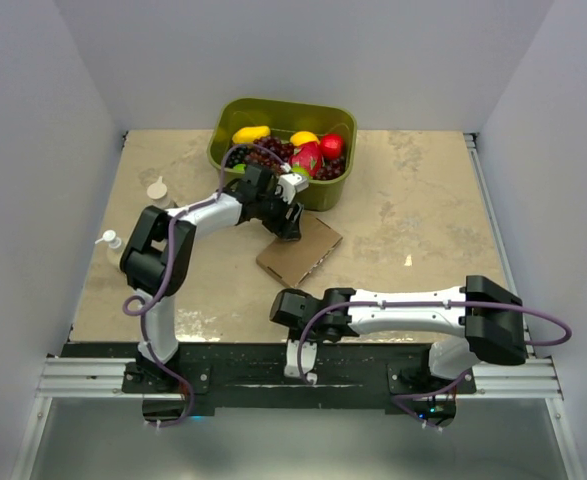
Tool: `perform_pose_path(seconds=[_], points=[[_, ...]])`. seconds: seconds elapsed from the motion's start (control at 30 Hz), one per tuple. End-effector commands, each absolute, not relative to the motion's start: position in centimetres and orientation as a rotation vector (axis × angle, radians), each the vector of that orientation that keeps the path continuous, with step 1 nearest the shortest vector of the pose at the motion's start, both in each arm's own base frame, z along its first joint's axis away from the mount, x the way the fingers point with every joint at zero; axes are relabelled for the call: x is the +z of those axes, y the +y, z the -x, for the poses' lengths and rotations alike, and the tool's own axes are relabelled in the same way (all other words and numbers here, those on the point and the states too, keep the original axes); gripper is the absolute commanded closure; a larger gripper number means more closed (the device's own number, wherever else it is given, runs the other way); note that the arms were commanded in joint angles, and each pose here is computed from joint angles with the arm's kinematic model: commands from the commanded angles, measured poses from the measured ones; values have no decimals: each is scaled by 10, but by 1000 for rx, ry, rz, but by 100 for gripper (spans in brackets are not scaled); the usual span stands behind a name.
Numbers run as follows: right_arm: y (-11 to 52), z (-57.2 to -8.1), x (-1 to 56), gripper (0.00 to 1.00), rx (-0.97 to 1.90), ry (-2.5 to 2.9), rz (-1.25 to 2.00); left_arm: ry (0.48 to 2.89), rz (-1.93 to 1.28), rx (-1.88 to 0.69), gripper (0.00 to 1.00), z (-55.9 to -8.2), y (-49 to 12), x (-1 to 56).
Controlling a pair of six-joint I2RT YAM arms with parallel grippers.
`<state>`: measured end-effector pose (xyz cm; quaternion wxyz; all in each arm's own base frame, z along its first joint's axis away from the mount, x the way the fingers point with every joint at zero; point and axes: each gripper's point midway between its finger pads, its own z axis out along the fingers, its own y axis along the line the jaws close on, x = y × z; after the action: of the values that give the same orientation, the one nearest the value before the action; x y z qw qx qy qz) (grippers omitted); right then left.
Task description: Unpack the express box
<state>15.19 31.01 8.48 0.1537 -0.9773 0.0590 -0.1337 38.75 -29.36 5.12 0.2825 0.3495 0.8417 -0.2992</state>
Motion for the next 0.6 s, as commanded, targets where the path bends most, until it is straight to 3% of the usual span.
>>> perform_pose_path(seconds=[0.0, 0.3, 0.57], points=[[316, -150, 97, 100, -355, 151, 2801, 2373, -915, -728, 29, -353, -264, 54], [317, -146, 101, 100, -322, 141, 2785, 2410, -860, -936, 29, -311, -256, 50], [322, -143, 104, 100, -300, 135, 2763, 2275, -797, -653, 30, -357, -252, 86]])
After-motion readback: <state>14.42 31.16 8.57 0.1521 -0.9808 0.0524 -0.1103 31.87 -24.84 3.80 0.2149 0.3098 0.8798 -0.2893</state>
